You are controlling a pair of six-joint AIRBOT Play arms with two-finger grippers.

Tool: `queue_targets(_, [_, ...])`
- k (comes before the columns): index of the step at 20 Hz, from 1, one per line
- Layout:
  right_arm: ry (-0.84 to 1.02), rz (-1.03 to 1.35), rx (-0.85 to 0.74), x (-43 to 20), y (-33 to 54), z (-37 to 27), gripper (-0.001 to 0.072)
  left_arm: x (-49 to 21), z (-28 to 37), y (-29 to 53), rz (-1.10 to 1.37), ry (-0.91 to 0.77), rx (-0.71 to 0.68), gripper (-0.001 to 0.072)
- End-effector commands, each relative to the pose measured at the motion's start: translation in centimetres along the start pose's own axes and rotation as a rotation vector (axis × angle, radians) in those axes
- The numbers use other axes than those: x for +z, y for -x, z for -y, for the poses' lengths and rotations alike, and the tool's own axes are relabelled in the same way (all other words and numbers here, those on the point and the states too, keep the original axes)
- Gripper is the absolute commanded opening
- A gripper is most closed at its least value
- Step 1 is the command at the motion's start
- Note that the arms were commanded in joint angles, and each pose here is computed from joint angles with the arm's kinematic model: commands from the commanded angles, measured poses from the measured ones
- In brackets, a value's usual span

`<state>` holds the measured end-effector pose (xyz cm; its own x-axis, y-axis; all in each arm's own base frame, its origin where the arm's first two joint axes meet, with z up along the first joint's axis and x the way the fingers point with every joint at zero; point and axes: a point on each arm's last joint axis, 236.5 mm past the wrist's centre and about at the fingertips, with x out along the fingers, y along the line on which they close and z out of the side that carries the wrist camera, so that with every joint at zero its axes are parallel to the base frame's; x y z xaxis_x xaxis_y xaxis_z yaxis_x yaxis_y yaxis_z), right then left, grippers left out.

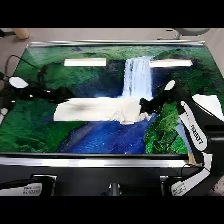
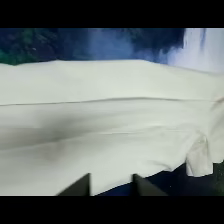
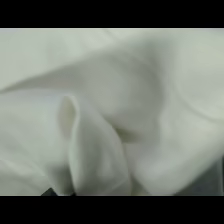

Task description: Fold the shirts.

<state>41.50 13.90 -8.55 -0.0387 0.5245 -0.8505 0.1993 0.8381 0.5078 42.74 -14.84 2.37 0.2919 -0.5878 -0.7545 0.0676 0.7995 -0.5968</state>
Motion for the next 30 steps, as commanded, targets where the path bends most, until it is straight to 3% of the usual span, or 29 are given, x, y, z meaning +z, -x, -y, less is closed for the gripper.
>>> queue_targets(1, [0.073,0.004,0.117,-0.8,3.1,-4.4,0.0016,-1.4,3.6,-5.2,-0.025,-0.076,-0.015,0.0035])
queue_targets(5, [0.223,0.096,0.192,-4.5,11.9,-10.5,0.0015,-5.9,9.1,-14.4,-0.119,0.048,-0.15,0.0024])
queue_targets(10, [0.3,0.241,0.235,-9.4,19.5,-14.6,0.0015,-12.2,18.5,-22.1,-0.207,0.278,-0.447,0.0023])
queue_targets(13, [0.306,0.251,0.248,-9.9,20.0,-15.1,0.0015,-10.0,19.1,-20.7,-0.136,0.228,-0.487,0.002])
queue_targets(15, [0.33,0.22,0.269,-10.3,18.6,-16.6,0.0015,-6.6,15.0,-17.3,-0.076,0.085,-0.35,0.0019])
queue_targets(20, [0.391,0.11,0.295,-10.0,8.4,-22.0,0.0015,-2.3,-6.7,-0.7,-0.102,-0.114,0.382,0.002])
queue_targets(22, [0.376,0.05,0.333,-9.9,2.6,-24.0,0.0018,-0.3,-8.6,6.6,0.023,-0.059,0.433,0.0021])
queue_targets(23, [0.339,0.056,0.355,-9.0,-0.5,-24.9,0.0126,0.7,-7.9,9.5,0.107,-0.036,0.414,0.0021])
queue_targets(24, [0.284,0.078,0.397,-7.7,-2.6,-25.7,0.049,1.2,-6.9,11.6,0.171,-0.028,0.393,0.0022])
queue_targets(25, [0.24,0.081,0.464,-6.8,-3.5,-26.6,0.0706,1.3,-5.6,13.5,0.22,-0.034,0.377,0.0022])
queue_targets(28, [0.186,0.076,0.476,-4.5,0.2,-23.7,0.0669,0.5,-2.8,16.7,0.276,-0.11,0.37,0.0022])
queue_targets(30, [0.188,0.079,0.298,-3.9,4.1,-17.5,0.0669,-0.1,-2.1,17.3,0.273,-0.133,0.368,0.0022])
